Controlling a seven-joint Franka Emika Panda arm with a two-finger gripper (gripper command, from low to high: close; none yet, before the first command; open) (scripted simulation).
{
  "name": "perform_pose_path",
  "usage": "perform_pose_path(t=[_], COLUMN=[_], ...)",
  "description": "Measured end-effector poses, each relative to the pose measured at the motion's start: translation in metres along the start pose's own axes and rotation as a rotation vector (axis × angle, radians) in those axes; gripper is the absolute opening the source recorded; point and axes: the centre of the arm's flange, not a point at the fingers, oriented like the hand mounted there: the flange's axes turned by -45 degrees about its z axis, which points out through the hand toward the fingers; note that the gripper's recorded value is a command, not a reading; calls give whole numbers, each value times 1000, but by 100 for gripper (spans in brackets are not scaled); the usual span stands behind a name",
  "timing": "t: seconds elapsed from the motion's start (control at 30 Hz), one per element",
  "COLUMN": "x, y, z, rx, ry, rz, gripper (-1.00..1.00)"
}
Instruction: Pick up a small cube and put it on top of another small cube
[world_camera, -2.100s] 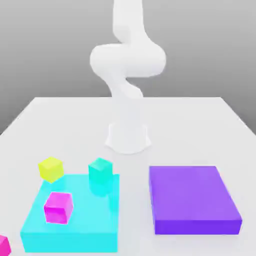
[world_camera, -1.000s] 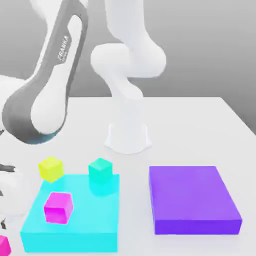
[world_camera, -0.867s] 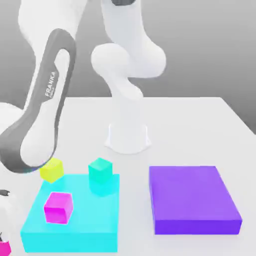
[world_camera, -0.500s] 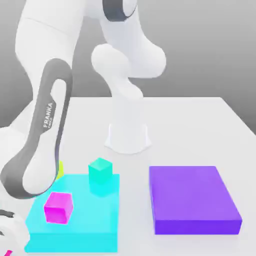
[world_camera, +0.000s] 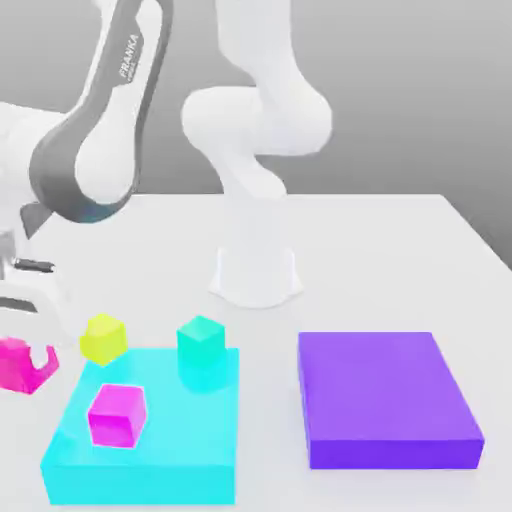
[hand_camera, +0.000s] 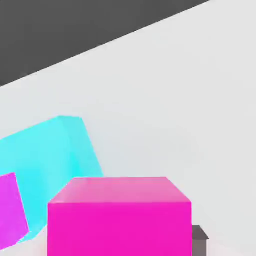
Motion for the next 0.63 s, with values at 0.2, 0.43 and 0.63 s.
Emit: perform_pose_path(t=[0.2, 0.43, 0.63], x=[-57, -105, -107], y=[-8, -14, -12], z=[-23, -13, 28], rx=[-20, -67, -71], ry=[6, 17, 17], rz=[12, 24, 25], gripper=[-100, -100, 100])
